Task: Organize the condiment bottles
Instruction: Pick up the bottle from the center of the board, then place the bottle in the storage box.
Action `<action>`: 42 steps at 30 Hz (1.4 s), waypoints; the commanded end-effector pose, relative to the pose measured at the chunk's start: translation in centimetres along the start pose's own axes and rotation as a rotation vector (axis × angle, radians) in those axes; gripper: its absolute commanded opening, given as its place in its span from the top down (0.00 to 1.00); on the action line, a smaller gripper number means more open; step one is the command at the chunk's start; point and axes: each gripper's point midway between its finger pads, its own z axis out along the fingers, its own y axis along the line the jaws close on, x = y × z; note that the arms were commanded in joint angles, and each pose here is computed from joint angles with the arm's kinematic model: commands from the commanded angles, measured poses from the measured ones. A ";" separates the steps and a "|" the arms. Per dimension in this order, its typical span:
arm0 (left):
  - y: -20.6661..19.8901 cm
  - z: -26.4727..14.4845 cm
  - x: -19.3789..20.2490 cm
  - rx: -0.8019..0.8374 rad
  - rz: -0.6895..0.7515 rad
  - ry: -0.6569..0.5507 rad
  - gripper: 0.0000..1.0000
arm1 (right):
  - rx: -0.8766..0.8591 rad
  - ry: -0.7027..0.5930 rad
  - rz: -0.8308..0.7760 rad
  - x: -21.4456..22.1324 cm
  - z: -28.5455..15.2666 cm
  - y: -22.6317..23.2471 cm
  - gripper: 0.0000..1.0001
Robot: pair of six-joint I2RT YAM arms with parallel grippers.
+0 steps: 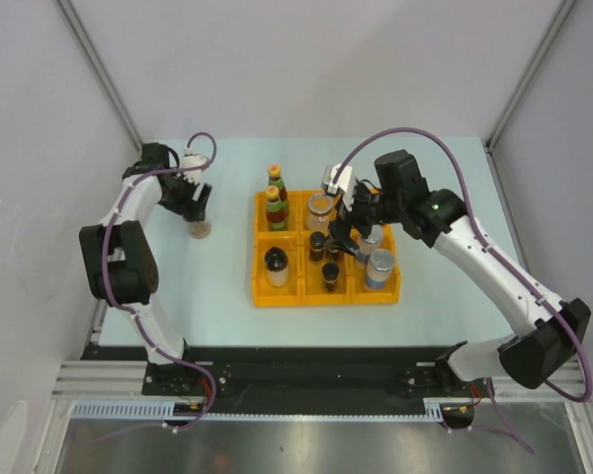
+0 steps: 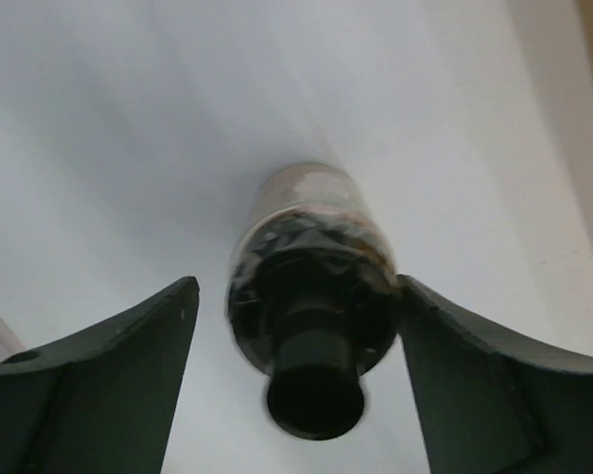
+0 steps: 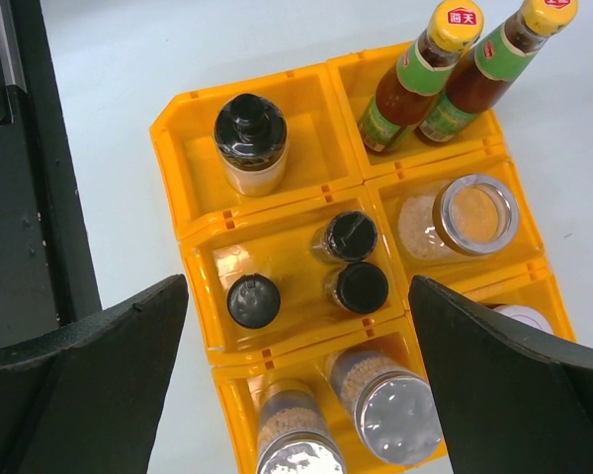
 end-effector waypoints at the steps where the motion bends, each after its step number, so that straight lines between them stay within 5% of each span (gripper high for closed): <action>1: 0.7 -0.7 -0.9 -0.016 0.023 -0.020 0.27 | 0.008 -0.012 -0.022 -0.4 0.2 -0.2 0.00; 3: 0.6 -1.0 -1.0 -0.013 0.024 -0.027 0.49 | 0.005 -0.008 -0.020 -0.3 0.3 -0.1 0.00; 10: -0.3 -2.2 -1.4 0.013 0.020 -0.048 1.00 | -0.098 0.004 -0.015 0.0 2.1 2.1 0.00; 16: -2.5 -6.0 -2.7 0.056 0.028 -0.131 1.00 | -0.129 0.065 -0.054 0.2 6.6 5.1 0.00; 29: -10.0 -14.7 -2.4 0.137 0.128 -0.315 1.00 | 0.073 0.217 -0.008 4.5 16.4 3.6 0.00; 42: -12.1 -15.8 -0.3 0.155 0.168 -0.338 1.00 | 0.363 0.234 -0.020 5.0 18.9 -0.2 0.00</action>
